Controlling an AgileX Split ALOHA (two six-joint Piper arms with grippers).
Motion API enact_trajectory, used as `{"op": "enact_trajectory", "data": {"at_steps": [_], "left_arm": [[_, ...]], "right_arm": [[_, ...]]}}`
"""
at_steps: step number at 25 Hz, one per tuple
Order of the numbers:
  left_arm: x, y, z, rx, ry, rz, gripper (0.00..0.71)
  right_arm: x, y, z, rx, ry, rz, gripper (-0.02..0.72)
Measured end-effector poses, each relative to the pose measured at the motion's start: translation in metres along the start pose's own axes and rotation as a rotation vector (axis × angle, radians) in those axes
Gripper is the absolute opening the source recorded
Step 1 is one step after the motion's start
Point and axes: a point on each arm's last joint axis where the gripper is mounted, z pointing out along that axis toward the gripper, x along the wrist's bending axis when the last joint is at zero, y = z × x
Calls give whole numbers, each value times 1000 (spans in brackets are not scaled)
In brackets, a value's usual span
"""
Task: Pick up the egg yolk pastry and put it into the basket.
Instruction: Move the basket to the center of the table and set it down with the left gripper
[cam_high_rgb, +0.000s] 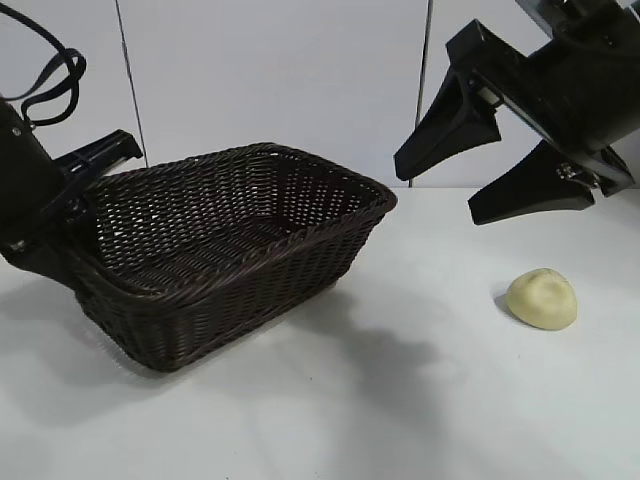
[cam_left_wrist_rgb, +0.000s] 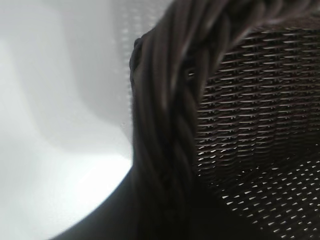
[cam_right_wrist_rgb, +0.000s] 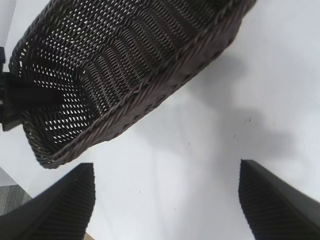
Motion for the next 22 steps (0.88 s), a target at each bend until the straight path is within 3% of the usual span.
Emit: {"op": "enact_trajectory", "data": {"at_steps": [8,16,22], "left_arm": [[-17,21,-21,34,-39,299,98],[-34,36,-2,139,-6,485,98],[-36,38,3,164,-3,580,98]], "right_arm": [[0,0,0,0,0,0,568],[0,0,0,2,-2,-4,568],[0,0,0,4,-5,-8,568]]}}
